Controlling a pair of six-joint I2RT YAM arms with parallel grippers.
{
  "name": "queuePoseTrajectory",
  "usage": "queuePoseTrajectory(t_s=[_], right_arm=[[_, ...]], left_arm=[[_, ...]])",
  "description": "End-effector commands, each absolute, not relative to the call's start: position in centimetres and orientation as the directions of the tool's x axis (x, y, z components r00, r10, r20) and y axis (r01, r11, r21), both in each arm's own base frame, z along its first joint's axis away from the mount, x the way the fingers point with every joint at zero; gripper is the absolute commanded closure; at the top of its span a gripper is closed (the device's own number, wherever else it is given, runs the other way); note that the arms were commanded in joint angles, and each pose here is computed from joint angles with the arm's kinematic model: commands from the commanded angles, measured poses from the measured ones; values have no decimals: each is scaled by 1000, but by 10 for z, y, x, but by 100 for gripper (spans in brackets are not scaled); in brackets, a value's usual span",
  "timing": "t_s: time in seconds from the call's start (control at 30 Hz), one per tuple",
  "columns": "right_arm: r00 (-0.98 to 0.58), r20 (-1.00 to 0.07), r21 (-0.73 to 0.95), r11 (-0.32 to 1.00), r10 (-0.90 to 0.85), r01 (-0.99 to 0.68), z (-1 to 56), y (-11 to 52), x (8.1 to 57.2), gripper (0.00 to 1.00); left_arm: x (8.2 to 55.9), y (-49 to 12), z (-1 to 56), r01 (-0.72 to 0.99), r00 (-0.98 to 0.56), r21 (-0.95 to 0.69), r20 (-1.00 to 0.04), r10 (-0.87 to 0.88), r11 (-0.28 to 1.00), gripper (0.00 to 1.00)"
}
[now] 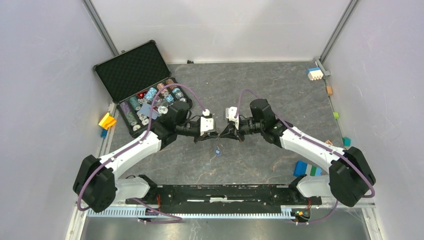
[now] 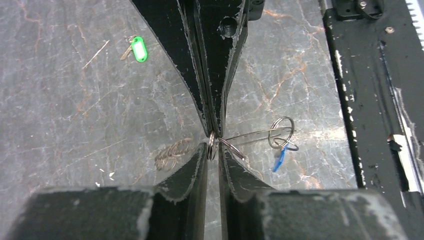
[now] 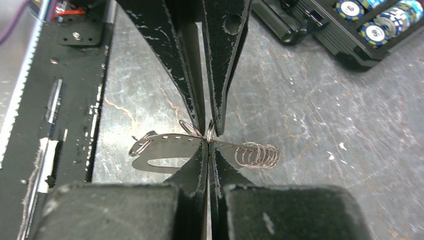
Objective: Put the keys on the keyring
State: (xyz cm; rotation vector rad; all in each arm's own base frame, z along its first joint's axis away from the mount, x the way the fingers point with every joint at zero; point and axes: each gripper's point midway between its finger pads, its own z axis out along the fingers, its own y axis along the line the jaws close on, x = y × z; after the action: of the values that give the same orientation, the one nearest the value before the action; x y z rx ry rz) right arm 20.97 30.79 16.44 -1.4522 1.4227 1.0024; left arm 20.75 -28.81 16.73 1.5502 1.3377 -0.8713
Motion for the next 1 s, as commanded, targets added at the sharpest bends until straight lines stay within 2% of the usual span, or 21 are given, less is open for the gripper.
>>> queuePoseTrajectory(t_s=[0.0, 0.2, 0.3, 0.57, 0.97], right_arm=[[136, -920, -164, 45, -366, -985, 189, 309, 224, 100], [150, -899, -188, 52, -411, -981, 193, 313, 223, 100], [150, -891, -192, 56, -429, -980, 192, 312, 224, 100], [143, -894, -179, 47, -424, -983, 193, 313, 221, 100], [136, -900, -167, 38, -415, -985, 193, 315, 219, 100]], left_arm=[[222, -291, 188, 971, 212, 236, -910, 356, 27, 75], [229, -291, 194, 964, 237, 266, -895, 377, 26, 61], [231, -292, 195, 960, 248, 278, -893, 376, 27, 60], [231, -294, 188, 957, 274, 292, -886, 374, -9, 72], [224, -301, 185, 960, 278, 271, -897, 344, -68, 83]])
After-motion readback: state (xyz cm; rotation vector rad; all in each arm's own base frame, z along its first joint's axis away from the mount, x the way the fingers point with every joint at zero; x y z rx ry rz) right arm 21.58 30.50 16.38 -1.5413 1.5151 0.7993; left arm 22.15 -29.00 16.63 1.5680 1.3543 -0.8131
